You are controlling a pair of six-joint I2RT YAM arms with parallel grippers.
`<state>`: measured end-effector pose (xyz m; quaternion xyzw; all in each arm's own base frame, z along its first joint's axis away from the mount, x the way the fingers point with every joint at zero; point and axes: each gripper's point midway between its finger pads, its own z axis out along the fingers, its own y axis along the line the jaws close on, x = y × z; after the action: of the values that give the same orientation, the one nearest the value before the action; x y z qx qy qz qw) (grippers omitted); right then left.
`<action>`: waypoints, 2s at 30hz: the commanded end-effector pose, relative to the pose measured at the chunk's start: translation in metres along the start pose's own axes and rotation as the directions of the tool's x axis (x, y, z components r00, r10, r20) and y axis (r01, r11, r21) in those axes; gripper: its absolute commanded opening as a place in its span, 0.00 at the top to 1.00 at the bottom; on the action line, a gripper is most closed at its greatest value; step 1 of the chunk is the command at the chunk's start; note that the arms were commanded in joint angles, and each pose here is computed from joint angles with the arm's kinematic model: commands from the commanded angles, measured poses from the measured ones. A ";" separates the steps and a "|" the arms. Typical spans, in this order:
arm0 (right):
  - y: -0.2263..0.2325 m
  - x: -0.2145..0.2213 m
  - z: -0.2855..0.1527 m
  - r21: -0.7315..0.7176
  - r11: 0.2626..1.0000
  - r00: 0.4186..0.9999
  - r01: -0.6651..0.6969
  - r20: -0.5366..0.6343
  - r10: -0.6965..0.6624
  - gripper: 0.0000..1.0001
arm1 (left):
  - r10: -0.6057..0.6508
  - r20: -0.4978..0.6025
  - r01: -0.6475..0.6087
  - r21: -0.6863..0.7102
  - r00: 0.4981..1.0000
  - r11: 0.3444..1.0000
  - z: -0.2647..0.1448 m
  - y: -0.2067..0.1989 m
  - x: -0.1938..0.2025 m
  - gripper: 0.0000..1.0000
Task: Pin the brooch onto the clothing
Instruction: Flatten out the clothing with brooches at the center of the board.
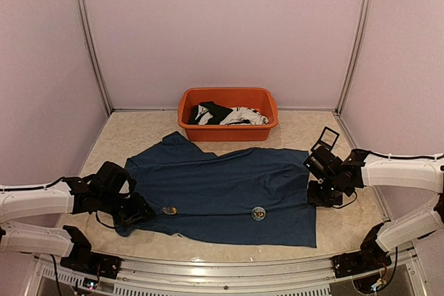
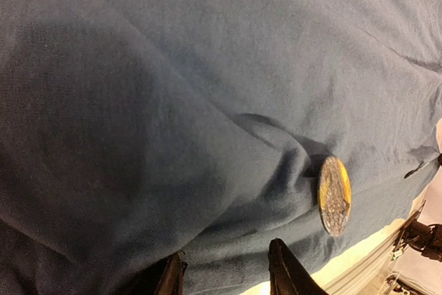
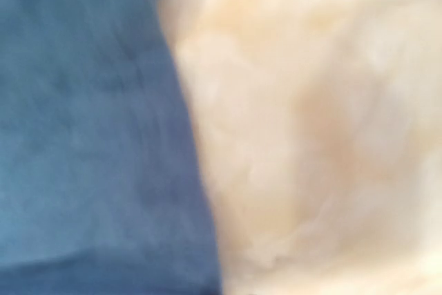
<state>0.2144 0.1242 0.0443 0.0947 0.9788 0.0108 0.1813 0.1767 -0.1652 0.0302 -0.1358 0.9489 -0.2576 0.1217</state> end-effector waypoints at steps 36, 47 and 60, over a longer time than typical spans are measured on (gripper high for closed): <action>0.359 0.138 -0.025 -0.604 0.337 0.606 0.722 0.316 -0.730 1.00 | 0.000 0.143 -0.015 0.107 0.990 0.994 0.026 -0.043 -0.114 0.49; 0.352 0.165 -0.024 -0.621 0.281 0.558 0.732 0.308 -0.771 1.00 | -0.029 0.108 0.018 0.104 0.994 0.994 0.048 -0.040 -0.130 0.53; 0.316 0.201 -0.012 -0.665 0.262 0.502 0.699 0.195 -0.843 1.00 | -0.116 0.084 0.104 0.134 0.990 0.985 0.069 -0.027 -0.145 0.64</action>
<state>0.1106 0.4973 0.0224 -0.4503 0.8276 0.3044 0.1402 0.3380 -0.1789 0.0264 -0.1751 0.9105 -0.3310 0.1755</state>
